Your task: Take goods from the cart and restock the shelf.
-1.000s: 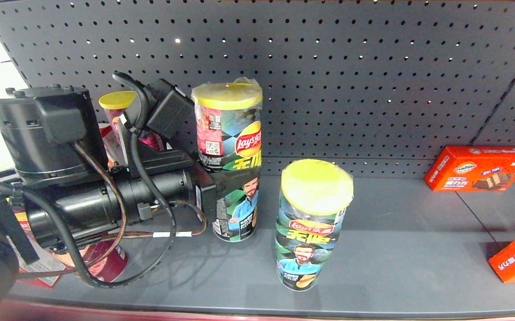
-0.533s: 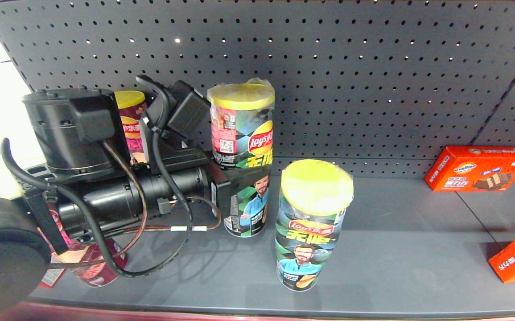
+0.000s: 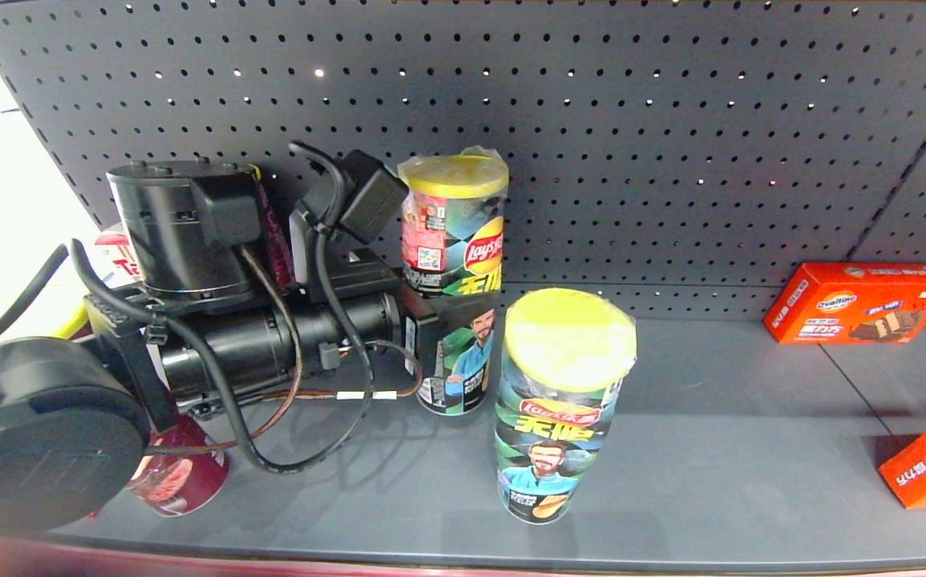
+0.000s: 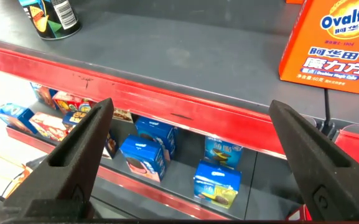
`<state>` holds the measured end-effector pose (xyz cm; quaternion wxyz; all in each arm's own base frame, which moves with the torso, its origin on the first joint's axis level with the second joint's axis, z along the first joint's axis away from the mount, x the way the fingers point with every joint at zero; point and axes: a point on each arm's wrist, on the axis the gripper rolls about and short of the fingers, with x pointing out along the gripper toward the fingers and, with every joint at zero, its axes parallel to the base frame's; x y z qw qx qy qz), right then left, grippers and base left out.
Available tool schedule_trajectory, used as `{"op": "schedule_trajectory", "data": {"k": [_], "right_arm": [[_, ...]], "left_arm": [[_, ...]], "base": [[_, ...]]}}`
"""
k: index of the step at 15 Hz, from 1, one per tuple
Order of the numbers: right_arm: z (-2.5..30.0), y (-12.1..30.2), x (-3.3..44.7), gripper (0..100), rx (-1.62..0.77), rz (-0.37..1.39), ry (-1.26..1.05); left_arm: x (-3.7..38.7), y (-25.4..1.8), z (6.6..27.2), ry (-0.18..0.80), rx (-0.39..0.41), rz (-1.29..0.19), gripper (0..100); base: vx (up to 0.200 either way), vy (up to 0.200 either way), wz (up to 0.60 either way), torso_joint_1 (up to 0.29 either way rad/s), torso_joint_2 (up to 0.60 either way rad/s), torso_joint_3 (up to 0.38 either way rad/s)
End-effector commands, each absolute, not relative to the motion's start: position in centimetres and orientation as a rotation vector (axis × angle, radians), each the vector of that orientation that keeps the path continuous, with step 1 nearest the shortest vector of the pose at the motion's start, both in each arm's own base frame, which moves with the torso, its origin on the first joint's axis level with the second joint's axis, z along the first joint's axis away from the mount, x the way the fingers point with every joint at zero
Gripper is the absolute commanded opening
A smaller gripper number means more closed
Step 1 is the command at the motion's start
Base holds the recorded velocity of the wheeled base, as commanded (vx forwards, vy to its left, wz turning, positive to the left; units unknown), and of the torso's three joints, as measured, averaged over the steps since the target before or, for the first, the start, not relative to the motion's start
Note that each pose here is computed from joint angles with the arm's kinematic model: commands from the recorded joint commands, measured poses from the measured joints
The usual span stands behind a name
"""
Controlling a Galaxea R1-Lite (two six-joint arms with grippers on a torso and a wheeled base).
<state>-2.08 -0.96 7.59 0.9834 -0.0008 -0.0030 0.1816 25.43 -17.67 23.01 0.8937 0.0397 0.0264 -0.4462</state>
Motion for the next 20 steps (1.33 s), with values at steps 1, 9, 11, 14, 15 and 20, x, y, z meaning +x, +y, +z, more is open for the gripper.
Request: {"op": "schedule_trajectory", "data": {"k": [1, 9, 11, 14, 15, 20], "right_arm": [[7.6, -1.0, -2.1, 100, -0.002, 0.365, -0.005], [7.6, -1.0, -2.1, 100, -0.002, 0.365, -0.005], [7.6, -1.0, -2.1, 100, -0.002, 0.365, -0.005], [7.6, -1.0, -2.1, 100, -0.002, 0.365, -0.005], [7.6, -1.0, -2.1, 100, -0.002, 0.365, -0.005], [7.6, -1.0, -2.1, 100, -0.002, 0.365, -0.005]], "left_arm": [[26.2, -18.1, 22.5, 0.070, 0.084, -0.920, 0], [28.0, -18.8, 22.2, 0.058, 0.096, -0.908, 0], [28.8, -18.9, 21.7, 0.060, 0.121, -0.899, 0], [29.8, -19.0, 21.6, 0.052, 0.127, -0.885, 0], [30.1, -19.0, 21.5, 0.054, 0.127, -0.882, 0], [31.6, -20.0, 21.0, -0.003, 0.115, -0.884, 0]], "base": [[0.000, 0.000, 0.00, 0.000, 0.00, 0.000], [0.000, 0.000, 0.00, 0.000, 0.00, 0.000], [0.000, 0.000, 0.00, 0.000, 0.00, 0.000], [0.000, 0.000, 0.00, 0.000, 0.00, 0.000], [0.000, 0.000, 0.00, 0.000, 0.00, 0.000], [0.000, 0.000, 0.00, 0.000, 0.00, 0.000]]}}
